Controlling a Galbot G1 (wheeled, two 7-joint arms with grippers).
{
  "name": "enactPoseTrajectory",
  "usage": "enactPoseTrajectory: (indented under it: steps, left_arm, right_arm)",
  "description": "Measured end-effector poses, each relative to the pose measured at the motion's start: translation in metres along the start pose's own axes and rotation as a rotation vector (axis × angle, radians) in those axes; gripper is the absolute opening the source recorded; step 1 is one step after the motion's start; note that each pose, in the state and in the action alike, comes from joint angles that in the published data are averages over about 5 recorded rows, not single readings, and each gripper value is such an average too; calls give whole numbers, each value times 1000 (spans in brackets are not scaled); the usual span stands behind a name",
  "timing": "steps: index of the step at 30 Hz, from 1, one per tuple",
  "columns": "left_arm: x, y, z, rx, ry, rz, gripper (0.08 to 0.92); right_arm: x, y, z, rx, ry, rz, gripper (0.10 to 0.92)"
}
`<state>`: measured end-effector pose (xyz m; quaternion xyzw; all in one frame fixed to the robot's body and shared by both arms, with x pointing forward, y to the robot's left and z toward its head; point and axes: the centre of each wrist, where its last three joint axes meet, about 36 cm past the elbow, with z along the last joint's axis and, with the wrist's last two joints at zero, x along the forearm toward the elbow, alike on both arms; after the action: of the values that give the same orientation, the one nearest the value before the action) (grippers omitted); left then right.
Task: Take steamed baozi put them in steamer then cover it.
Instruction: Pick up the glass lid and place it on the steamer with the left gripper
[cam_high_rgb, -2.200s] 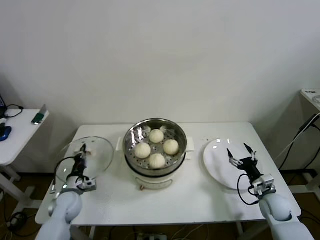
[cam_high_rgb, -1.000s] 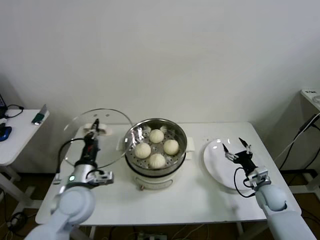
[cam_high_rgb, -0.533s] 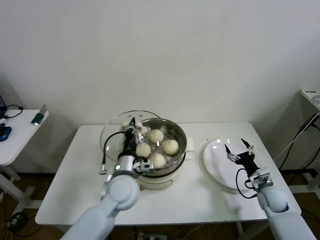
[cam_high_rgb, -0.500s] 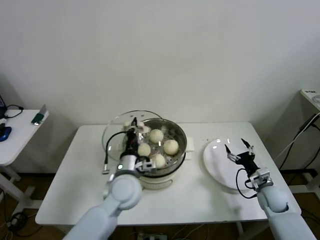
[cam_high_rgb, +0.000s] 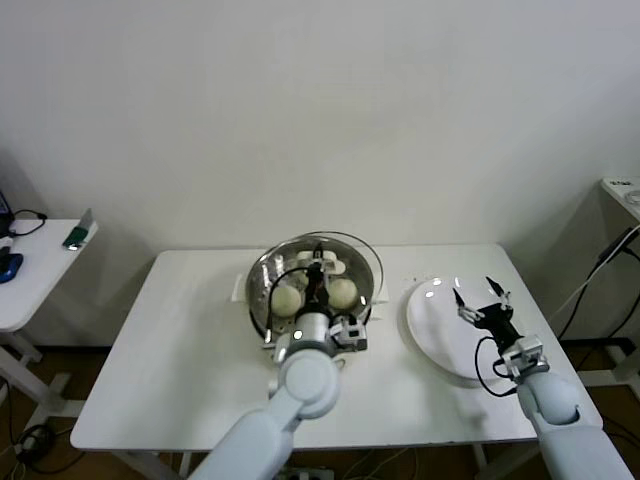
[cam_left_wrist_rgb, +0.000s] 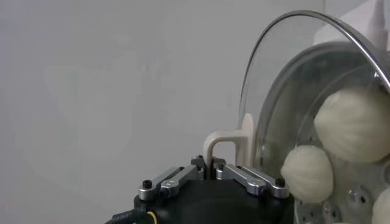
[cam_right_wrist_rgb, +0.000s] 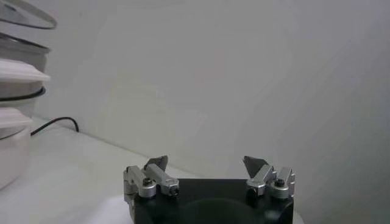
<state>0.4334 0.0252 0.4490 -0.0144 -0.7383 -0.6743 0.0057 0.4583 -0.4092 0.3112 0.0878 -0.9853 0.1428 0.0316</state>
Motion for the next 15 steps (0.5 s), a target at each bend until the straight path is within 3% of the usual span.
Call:
enactPoseTrajectory:
  steps: [15]
  left_arm:
    - [-11,-13,3,-68,56,-16,148]
  right_arm:
    - [-5,4,3,-8,-3,-6,823]
